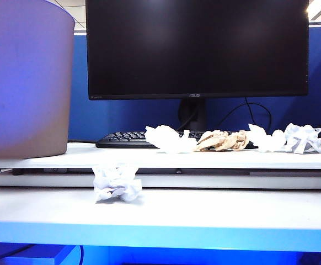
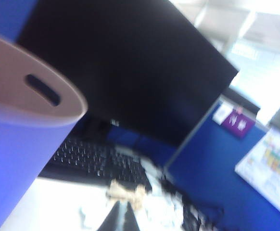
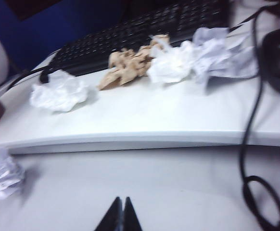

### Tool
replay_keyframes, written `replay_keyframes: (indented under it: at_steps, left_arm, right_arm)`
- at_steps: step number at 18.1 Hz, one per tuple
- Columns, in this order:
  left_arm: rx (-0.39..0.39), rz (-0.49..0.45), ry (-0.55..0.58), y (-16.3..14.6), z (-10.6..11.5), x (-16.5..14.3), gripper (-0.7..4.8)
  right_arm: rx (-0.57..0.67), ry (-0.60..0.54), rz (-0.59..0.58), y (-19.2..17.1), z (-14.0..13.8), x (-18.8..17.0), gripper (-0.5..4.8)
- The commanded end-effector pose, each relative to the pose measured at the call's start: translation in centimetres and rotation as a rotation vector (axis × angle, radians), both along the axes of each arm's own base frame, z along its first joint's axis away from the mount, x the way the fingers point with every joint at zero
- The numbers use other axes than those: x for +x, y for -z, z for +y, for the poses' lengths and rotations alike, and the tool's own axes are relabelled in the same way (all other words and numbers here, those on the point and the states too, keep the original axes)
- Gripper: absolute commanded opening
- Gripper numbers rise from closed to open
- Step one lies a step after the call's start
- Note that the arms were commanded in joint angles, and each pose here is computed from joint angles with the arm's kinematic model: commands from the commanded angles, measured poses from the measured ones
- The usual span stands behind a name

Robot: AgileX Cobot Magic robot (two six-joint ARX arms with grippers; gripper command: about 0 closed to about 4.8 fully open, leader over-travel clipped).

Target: Pick up all paper balls from the table and place them in the pink trash can.

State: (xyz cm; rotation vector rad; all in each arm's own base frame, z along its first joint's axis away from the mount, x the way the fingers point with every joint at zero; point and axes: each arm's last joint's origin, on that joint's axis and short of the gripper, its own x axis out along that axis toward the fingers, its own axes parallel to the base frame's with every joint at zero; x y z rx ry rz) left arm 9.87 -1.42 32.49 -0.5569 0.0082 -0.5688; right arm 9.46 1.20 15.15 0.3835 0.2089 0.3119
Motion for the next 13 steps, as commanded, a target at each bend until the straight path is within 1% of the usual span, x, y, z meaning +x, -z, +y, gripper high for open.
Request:
replay_keyframes:
  at_steps: [1, 3, 4, 5, 6, 8, 9, 11, 13]
  left_arm:
    - [0.186, 0.179, 0.189, -2.5, -0.5, 4.4, -0.05]
    - [0.274, 0.271, 0.339, -3.7, -1.7, 7.7, -0.05]
    - [0.337, 0.291, 0.375, -3.9, -2.5, 8.8, -0.05]
    - [0.499, 0.352, 0.401, -3.8, -5.0, 11.4, -0.05]
    - [0.581, 0.393, 0.419, -3.5, -6.7, 12.6, -0.05]
    - [0.700, 0.470, 0.456, -2.5, -9.8, 14.0, -0.05]
    - [0.752, 0.503, 0.464, -1.9, -11.2, 14.2, -0.05]
    - [0.881, 0.564, 0.422, -0.3, -13.4, 14.3, -0.01]
    - [1.009, 0.617, 0.397, 1.5, -15.5, 14.1, 0.67]
  right_arm:
    - [0.008, -0.046, -0.021, -0.1, 0.4, 0.0, -0.02]
    - [-0.004, -0.056, -0.026, -0.1, 0.5, 0.0, -0.02]
    - [-0.003, -0.056, -0.026, -0.1, 0.5, 0.0, -0.02]
    - [-0.003, -0.055, -0.028, -0.1, 0.5, 0.0, -0.01]
    - [-0.003, -0.056, -0.028, -0.1, 0.5, 0.0, -0.01]
    - [-0.003, -0.053, -0.030, -0.2, 0.5, 0.0, -0.01]
    - [-0.003, -0.055, -0.029, -0.2, 0.5, 0.0, -0.01]
    - [-0.004, -0.051, -0.030, -0.2, 0.5, 0.0, -0.01]
    - [-0.006, -0.050, -0.031, -0.2, 0.5, 0.0, -0.01]
